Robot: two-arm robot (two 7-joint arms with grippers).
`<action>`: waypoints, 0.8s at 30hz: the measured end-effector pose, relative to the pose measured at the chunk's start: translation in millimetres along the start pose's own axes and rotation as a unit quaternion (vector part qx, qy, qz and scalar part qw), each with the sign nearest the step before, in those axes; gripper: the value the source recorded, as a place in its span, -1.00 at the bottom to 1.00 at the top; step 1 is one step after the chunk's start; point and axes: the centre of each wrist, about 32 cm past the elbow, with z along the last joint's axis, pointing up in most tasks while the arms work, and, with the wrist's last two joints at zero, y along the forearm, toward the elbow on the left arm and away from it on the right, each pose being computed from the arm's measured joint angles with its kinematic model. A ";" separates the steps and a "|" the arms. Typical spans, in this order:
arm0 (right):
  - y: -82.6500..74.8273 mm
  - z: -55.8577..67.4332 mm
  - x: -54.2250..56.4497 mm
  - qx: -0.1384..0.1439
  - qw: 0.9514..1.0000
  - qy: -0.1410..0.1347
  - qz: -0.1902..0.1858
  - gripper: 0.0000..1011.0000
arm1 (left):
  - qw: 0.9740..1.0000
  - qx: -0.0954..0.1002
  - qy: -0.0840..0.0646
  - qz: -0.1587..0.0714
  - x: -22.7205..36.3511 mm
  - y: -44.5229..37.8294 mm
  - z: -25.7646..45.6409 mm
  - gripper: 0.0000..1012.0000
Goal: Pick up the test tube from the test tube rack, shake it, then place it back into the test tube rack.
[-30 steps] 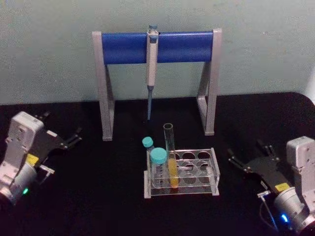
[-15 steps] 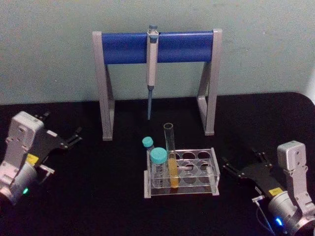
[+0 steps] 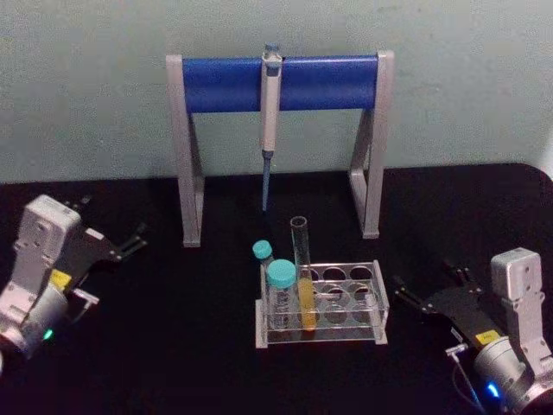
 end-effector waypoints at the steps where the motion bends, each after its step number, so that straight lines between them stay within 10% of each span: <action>1: 0.0 0.0 0.0 0.000 1.000 0.000 0.000 0.98 | 1.000 0.000 0.000 0.000 0.0 0.0 0.0 0.98; 24: -0.3 0.3 0.2 0.001 1.000 0.000 0.000 0.98 | 1.000 0.000 0.000 0.000 0.0 0.0 0.0 0.98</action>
